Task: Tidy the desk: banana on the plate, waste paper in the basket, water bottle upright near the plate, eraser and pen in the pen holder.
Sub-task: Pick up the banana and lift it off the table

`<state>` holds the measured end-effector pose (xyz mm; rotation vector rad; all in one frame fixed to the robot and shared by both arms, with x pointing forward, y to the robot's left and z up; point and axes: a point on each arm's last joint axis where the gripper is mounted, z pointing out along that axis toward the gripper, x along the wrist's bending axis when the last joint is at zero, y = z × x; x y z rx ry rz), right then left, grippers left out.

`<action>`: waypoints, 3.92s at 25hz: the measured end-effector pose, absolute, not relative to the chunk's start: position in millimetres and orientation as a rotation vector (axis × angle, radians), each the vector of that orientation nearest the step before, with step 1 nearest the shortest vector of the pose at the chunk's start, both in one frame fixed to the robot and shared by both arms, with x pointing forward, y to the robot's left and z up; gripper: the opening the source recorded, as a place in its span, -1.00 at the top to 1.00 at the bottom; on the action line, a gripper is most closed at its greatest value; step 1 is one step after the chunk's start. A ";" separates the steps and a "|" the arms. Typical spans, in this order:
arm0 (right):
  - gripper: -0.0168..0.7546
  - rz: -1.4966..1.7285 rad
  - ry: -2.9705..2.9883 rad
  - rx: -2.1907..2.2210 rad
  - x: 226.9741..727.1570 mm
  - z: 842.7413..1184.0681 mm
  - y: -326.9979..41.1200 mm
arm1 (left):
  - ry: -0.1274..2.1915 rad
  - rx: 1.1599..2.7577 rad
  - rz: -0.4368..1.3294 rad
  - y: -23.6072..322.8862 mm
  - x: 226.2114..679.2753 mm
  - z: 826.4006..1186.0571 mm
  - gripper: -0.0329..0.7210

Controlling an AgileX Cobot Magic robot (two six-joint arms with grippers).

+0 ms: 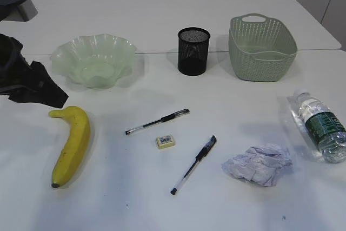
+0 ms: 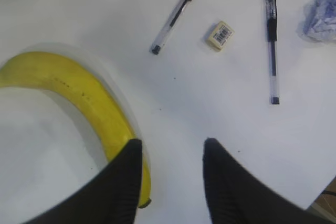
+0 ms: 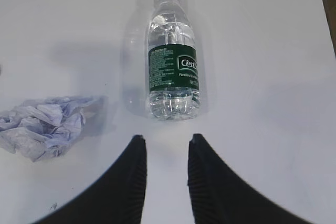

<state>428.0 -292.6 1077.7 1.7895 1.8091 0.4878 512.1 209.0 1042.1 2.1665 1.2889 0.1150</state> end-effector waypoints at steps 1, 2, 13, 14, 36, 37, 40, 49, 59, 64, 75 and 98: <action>0.40 0.488 1.809 1.790 428.0 1077.7 -292.6 | 1.294 2.163 0.123 209.0 514.2 1040.3 0.11; 0.40 0.488 1.809 1.790 428.0 1077.7 -292.6 | 1.297 2.154 0.139 209.1 516.2 1039.6 -0.04; 0.40 0.488 1.809 1.790 428.0 1077.7 -292.6 | 1.407 2.129 0.149 208.2 541.3 1005.1 -0.70; 0.40 0.488 1.809 1.790 428.0 1077.7 -292.6 | 1.424 2.134 0.132 207.8 543.2 999.4 -0.70; 0.40 0.459 1.818 1.809 426.0 1076.3 -293.3 | 1.507 2.225 -0.019 201.4 572.3 947.9 -0.66; 0.40 0.459 1.818 1.809 426.0 1076.3 -293.3 | 1.511 2.229 -0.025 201.3 572.6 945.5 -0.66; 0.40 0.459 1.818 1.809 426.0 1076.3 -293.3 | 1.526 2.237 -0.046 201.1 573.5 938.0 -0.66; 0.40 0.459 1.818 1.809 426.0 1076.3 -293.3 | 1.551 2.269 -0.094 201.2 574.7 920.6 -0.66; 0.40 0.459 1.818 1.809 426.0 1076.3 -293.3 | 1.549 2.304 -0.095 202.5 575.2 914.1 -0.65; 0.40 0.459 1.818 1.809 426.0 1076.3 -293.3 | 1.557 2.319 -0.110 202.9 575.4 907.3 -0.65; 0.40 0.459 1.818 1.809 426.0 1076.3 -293.3 | 1.570 2.331 -0.131 203.0 575.5 899.3 -0.36; 0.40 0.460 1.817 1.811 426.0 1076.3 -293.3 | 1.532 2.405 -0.245 201.4 572.5 906.5 0.33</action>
